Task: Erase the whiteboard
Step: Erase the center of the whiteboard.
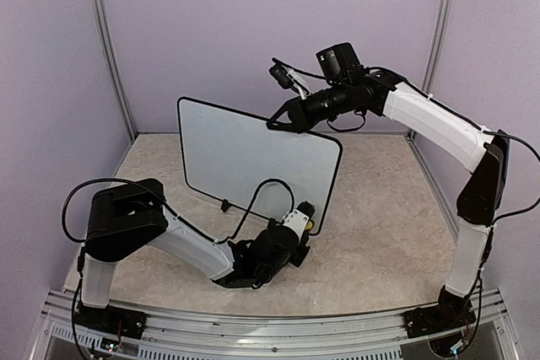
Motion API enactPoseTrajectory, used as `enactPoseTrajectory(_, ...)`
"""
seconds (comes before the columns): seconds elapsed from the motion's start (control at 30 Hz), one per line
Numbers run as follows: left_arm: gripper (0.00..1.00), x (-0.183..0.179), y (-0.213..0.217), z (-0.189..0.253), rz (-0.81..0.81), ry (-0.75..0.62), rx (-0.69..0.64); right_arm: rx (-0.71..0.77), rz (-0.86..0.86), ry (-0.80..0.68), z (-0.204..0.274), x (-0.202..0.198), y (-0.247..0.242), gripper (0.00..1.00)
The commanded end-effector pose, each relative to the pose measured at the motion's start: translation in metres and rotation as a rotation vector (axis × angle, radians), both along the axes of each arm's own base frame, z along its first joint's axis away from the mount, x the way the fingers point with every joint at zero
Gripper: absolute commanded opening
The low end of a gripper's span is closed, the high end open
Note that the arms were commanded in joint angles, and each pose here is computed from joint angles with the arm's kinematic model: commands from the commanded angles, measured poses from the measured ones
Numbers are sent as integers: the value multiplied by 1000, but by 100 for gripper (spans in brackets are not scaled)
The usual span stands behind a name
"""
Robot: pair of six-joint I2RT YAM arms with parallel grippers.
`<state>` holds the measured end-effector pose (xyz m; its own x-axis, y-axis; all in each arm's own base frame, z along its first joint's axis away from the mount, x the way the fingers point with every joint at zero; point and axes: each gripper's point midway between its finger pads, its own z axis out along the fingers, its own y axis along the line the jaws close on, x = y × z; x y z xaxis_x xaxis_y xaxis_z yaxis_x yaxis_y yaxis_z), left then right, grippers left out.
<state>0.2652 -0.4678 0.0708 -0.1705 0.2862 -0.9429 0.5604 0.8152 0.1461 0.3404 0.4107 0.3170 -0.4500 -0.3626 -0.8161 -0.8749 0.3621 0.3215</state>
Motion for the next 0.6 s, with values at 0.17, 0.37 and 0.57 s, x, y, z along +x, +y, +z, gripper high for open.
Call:
enactPoseTrajectory(0.17,0,35,9,141,87,-170,-317,-219,0,362,-102,-37,-2,0)
enactPoseTrajectory(0.37,0,35,2,93,79,-108,-237,-214,1,370,-105,-36,-1,0)
enactPoseTrajectory(0.57,0,24,5,19,65,-5,-100,-207,-1,365,-104,-35,0,0)
